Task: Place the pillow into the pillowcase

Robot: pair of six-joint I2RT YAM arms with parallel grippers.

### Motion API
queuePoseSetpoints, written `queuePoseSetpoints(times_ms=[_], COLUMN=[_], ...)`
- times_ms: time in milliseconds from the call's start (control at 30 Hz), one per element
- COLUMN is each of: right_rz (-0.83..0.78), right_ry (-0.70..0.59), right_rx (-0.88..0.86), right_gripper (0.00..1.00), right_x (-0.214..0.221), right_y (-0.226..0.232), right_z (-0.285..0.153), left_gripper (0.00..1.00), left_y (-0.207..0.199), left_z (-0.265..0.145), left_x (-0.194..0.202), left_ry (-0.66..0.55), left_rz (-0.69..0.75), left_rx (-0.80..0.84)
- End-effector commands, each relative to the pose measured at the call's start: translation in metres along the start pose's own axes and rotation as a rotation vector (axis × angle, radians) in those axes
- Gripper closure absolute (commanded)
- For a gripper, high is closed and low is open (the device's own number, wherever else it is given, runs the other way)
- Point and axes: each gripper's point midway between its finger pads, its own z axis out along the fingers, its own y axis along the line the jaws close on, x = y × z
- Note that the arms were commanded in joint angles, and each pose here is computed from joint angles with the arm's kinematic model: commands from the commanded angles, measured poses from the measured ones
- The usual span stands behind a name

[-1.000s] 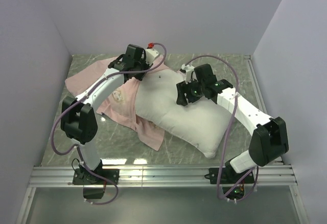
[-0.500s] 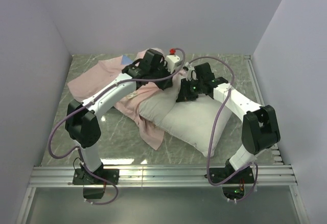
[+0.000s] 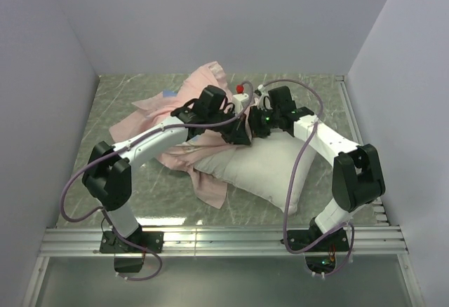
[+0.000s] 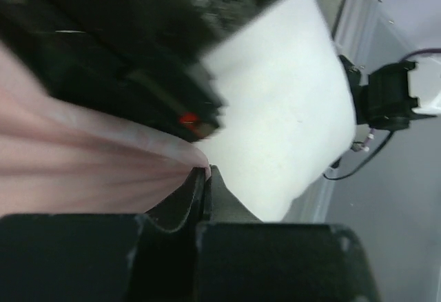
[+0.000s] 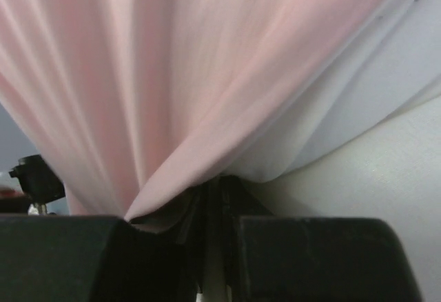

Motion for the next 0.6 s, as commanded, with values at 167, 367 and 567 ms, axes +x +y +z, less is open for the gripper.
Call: queuePoseSetpoints(times_ms=[167,367,567], right_rz=[-0.044,-0.196,-0.338], right_ry=[-0.144,-0.162,-0.197], right_rx=[-0.069,-0.037,0.005], right_gripper=[1.0,0.54,0.11], right_x=[-0.037,-0.033,-0.031], right_y=[0.023,0.038,0.051], right_z=[0.003,-0.038,-0.079], left_gripper=[1.0,0.64,0.3], left_y=[-0.062,0.007,0.017], left_z=[-0.003,-0.079,-0.167], left_x=[0.012,-0.021,-0.034], left_ry=[0.057,-0.055,-0.202], left_rz=[0.088,0.166,0.166], left_rx=[0.225,0.023,-0.159])
